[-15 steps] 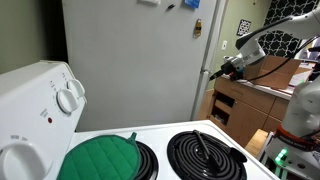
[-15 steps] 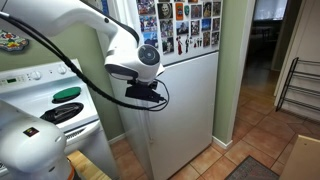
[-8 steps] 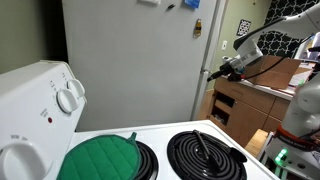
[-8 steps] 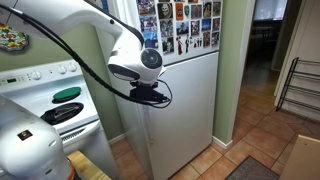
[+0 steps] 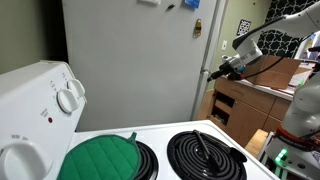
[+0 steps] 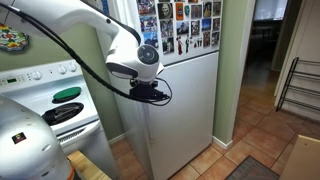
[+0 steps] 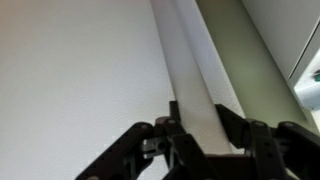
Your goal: Open the bottom fridge door
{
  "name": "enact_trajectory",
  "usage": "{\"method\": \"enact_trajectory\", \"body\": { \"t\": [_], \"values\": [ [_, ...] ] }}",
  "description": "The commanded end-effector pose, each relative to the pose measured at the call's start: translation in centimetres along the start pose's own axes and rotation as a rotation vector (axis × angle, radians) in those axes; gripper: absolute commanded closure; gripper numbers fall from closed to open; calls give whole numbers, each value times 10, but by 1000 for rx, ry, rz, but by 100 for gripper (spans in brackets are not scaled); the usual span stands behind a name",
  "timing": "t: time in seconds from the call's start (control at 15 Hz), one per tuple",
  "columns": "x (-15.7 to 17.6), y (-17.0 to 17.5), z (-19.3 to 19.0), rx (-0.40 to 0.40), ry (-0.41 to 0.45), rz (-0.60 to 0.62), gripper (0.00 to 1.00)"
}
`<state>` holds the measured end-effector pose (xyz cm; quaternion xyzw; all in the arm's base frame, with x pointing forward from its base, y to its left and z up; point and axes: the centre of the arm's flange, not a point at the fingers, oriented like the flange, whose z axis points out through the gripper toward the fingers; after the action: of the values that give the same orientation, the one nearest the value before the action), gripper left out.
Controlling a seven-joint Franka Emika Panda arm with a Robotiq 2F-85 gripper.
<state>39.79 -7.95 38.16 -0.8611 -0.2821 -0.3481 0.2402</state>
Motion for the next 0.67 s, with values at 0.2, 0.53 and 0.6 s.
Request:
{"method": "enact_trajectory", "body": {
  "t": [0.2, 0.53, 0.6],
  "values": [
    [-22, 30, -21, -141, -59, 128, 86],
    [-37, 33, -26, -146, -70, 155, 86],
    [-40, 34, -27, -147, -70, 161, 86]
  ]
}}
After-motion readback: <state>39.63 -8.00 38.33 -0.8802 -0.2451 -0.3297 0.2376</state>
